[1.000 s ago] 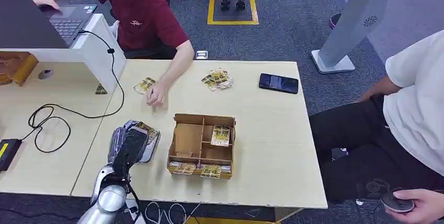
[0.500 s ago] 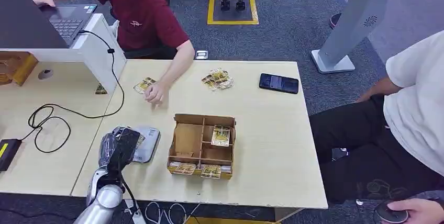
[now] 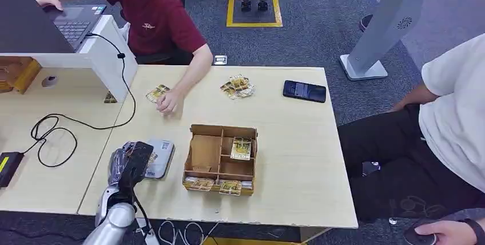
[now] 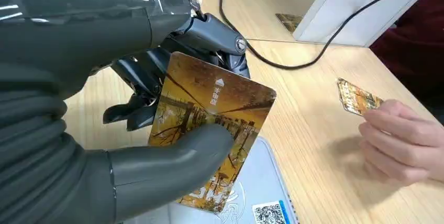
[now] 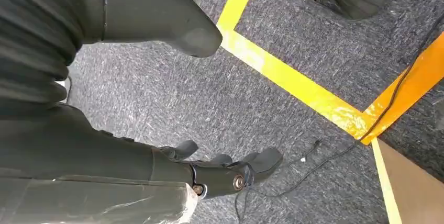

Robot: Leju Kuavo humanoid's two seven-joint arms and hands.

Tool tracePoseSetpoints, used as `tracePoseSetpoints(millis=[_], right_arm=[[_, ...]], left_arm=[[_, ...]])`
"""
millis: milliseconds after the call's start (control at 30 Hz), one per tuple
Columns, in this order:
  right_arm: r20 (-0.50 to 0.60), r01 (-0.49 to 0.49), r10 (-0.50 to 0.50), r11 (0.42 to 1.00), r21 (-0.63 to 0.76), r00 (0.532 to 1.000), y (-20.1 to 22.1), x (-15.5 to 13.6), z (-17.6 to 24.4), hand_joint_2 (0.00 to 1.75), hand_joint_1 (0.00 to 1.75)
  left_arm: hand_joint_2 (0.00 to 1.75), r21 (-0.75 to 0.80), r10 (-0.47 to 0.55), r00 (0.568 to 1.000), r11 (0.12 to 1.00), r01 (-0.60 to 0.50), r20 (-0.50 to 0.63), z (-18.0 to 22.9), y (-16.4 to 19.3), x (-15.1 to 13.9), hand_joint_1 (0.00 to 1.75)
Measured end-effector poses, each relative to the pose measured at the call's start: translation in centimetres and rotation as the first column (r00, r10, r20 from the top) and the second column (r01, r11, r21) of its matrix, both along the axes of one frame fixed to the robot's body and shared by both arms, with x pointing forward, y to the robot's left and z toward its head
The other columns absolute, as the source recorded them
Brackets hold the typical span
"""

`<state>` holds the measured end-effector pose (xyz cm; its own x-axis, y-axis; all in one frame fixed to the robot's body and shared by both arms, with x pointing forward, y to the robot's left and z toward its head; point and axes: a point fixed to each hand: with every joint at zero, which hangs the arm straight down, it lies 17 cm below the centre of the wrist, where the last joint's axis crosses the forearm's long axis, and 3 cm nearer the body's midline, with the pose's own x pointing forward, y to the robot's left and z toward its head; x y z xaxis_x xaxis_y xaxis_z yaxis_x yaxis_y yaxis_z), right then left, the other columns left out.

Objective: Pass the card to the sensor for recognition and then transmit it.

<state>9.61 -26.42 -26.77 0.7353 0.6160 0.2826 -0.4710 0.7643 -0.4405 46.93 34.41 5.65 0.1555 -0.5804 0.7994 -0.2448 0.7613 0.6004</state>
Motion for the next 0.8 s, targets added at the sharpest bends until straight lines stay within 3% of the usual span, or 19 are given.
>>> tracePoseSetpoints(millis=[400,800], right_arm=[[0.001,-0.010,0.010,1.000,-0.002,1.000,0.0,0.1,0.0,1.75,0.00],[0.006,-0.027,0.027,1.000,0.001,1.000,0.4,0.3,0.1,1.75,0.00]], left_arm=[[1.75,0.064,0.043,0.999,0.997,-0.041,-0.032,-1.3,1.0,-0.2,1.75],[1.75,0.153,0.099,0.986,0.985,-0.078,-0.137,-5.5,2.9,-1.4,1.75]])
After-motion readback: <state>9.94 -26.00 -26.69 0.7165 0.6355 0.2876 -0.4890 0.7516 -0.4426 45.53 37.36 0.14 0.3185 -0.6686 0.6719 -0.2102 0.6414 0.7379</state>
